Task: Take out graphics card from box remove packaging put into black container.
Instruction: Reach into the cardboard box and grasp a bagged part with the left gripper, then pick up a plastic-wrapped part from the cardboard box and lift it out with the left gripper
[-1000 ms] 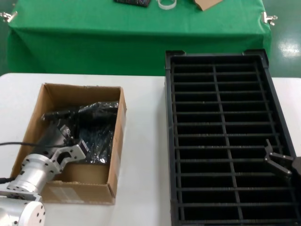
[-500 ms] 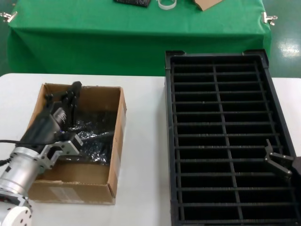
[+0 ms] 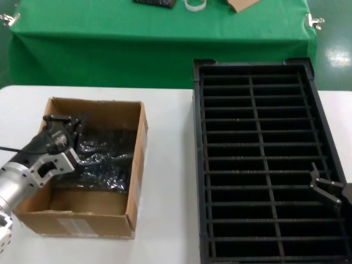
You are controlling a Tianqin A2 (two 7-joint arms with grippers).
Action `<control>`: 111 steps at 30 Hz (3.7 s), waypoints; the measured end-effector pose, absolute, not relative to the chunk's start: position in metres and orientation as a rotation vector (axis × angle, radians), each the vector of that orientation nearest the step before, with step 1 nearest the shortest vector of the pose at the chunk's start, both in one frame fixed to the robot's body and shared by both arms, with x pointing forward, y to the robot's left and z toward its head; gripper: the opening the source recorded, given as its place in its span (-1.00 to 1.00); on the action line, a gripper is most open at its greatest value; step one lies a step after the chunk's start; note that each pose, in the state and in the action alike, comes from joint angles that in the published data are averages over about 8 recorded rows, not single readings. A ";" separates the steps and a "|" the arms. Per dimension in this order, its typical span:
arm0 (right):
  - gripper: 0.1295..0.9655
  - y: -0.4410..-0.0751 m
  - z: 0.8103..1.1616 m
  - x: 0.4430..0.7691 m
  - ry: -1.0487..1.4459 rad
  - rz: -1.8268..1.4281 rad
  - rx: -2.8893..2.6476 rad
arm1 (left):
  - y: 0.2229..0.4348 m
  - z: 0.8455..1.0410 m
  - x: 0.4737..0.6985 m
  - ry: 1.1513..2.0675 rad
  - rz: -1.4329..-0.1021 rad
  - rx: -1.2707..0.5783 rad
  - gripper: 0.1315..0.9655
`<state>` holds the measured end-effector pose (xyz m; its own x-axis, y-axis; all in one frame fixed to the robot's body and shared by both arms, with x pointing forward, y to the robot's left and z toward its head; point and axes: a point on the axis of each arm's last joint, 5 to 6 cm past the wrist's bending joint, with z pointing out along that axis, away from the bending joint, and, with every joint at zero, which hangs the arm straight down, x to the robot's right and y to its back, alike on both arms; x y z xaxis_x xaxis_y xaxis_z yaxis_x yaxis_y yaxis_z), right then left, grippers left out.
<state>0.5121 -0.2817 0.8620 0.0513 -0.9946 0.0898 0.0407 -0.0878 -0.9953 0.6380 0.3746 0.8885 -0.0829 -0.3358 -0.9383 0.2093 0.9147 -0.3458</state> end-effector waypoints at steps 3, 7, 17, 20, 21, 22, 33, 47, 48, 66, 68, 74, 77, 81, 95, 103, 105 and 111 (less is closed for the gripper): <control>1.00 -0.282 0.862 0.512 1.098 -1.252 -1.270 | 0.382 0.891 0.642 1.670 -0.456 -0.136 -0.97; 1.00 -0.282 0.862 0.512 1.098 -1.252 -1.270 | 0.390 0.895 0.646 1.733 -0.450 -0.166 -0.93; 1.00 -0.282 0.862 0.512 1.098 -1.252 -1.270 | 0.392 0.910 0.648 1.799 -0.543 -0.138 -0.69; 1.00 -0.282 0.862 0.512 1.098 -1.252 -1.270 | 0.391 0.911 0.646 1.828 -0.578 -0.105 -0.58; 1.00 -0.282 0.862 0.512 1.098 -1.252 -1.270 | 0.391 0.911 0.646 1.839 -0.588 -0.094 -0.54; 1.00 -0.282 0.862 0.512 1.098 -1.252 -1.270 | 0.391 0.911 0.645 1.853 -0.597 -0.084 -0.50; 1.00 -0.282 0.862 0.512 1.098 -1.252 -1.270 | 0.393 0.897 0.646 2.007 -0.576 -0.024 -0.01; 1.00 -0.282 0.862 0.512 1.098 -1.252 -1.270 | 0.391 0.890 0.648 1.978 -0.494 -0.025 0.09; 1.00 -0.282 0.862 0.512 1.098 -1.252 -1.270 | 0.391 0.889 0.648 1.972 -0.489 -0.025 0.07; 1.00 -0.282 0.862 0.512 1.098 -1.252 -1.270 | 0.388 0.877 0.642 1.929 -0.454 -0.027 -0.54; 1.00 -0.282 0.862 0.512 1.098 -1.252 -1.270 | 0.388 0.876 0.641 1.927 -0.452 -0.027 -0.63; 1.00 -0.282 0.862 0.512 1.098 -1.252 -1.270 | 0.388 0.875 0.640 1.919 -0.446 -0.025 -0.80; 1.00 -0.282 0.862 0.512 1.098 -1.252 -1.270 | 0.388 0.875 0.640 1.913 -0.444 -0.027 -0.88; 1.00 -0.282 0.862 0.512 1.098 -1.252 -1.270 | 0.388 0.877 0.639 1.900 -0.449 -0.031 -0.93; 1.00 -0.282 0.862 0.512 1.098 -1.252 -1.270 | 0.394 0.901 0.616 1.784 -0.472 -0.009 -0.98; 1.00 -0.282 0.862 0.512 1.098 -1.252 -1.270 | 0.401 0.920 0.606 1.693 -0.492 -0.014 -0.98; 1.00 -0.282 0.862 0.512 1.098 -1.252 -1.270 | 0.403 0.926 0.602 1.665 -0.503 -0.013 -0.98; 1.00 -0.282 0.862 0.512 1.098 -1.252 -1.270 | 0.407 0.942 0.593 1.583 -0.551 -0.011 -0.98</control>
<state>0.5121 -0.2817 0.8620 0.0513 -0.9946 0.0898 0.0407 -0.0878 -0.9953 0.5931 0.4066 0.9423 -0.1052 -0.3335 -0.9369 0.3201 0.8806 -0.3494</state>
